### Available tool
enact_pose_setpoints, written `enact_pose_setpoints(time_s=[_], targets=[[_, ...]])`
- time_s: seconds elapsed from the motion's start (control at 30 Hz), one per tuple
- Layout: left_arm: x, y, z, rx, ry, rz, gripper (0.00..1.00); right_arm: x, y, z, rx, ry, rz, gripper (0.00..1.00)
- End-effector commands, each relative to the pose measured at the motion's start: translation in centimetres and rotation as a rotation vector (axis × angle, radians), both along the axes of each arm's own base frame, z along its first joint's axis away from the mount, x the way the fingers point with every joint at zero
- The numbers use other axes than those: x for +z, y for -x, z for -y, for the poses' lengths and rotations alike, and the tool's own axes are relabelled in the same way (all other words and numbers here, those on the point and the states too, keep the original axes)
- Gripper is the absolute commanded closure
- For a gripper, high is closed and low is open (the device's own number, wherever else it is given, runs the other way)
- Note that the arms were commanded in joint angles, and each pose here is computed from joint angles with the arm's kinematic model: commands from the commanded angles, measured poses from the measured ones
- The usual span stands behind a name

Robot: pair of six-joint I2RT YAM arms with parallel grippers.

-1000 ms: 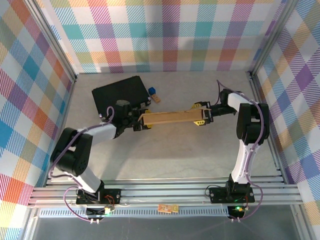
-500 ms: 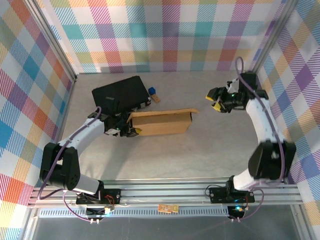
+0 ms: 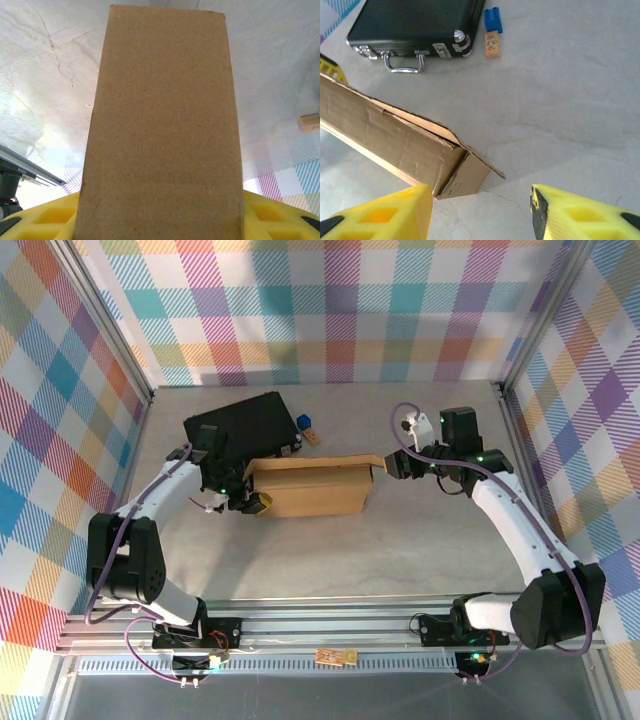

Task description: Fold the paper box

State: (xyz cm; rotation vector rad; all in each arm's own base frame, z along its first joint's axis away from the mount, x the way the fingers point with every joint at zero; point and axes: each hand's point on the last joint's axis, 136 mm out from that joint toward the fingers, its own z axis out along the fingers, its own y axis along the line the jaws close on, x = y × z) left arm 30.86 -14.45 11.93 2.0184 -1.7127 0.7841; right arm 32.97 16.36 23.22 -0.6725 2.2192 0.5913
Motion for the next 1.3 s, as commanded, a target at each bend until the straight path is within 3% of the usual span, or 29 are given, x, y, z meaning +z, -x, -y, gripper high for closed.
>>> enact_pose_setpoints(time_s=[0.0,0.2,0.47,0.8,1.27], targets=[[-3.1,2.0,-2.0,0.001,-0.108,-0.148,0.73,0.9,0.6,-1.4,0.173,0.026,0.056,0.42],[-3.9,2.0,-2.8,0.019,-0.119,-0.165,0.73,-1.0,-0.2,-2.7,0.208,0.055,-0.069,0.47],[-4.2,2.3,-3.5,0.016,-0.127,-0.176,0.72,-2.3,-1.9,-3.4,0.179,0.147,-0.109,0.50],[-4.4,1.8,-3.5,0.017,-0.118,-0.165,0.73,-2.9,-1.4,-3.4,0.165,0.176,-0.182,0.69],[-4.4,1.2,-3.5,0.013,-0.121,-0.166,0.73,-4.0,-1.2,-4.3,0.160,0.214,-0.224,0.79]])
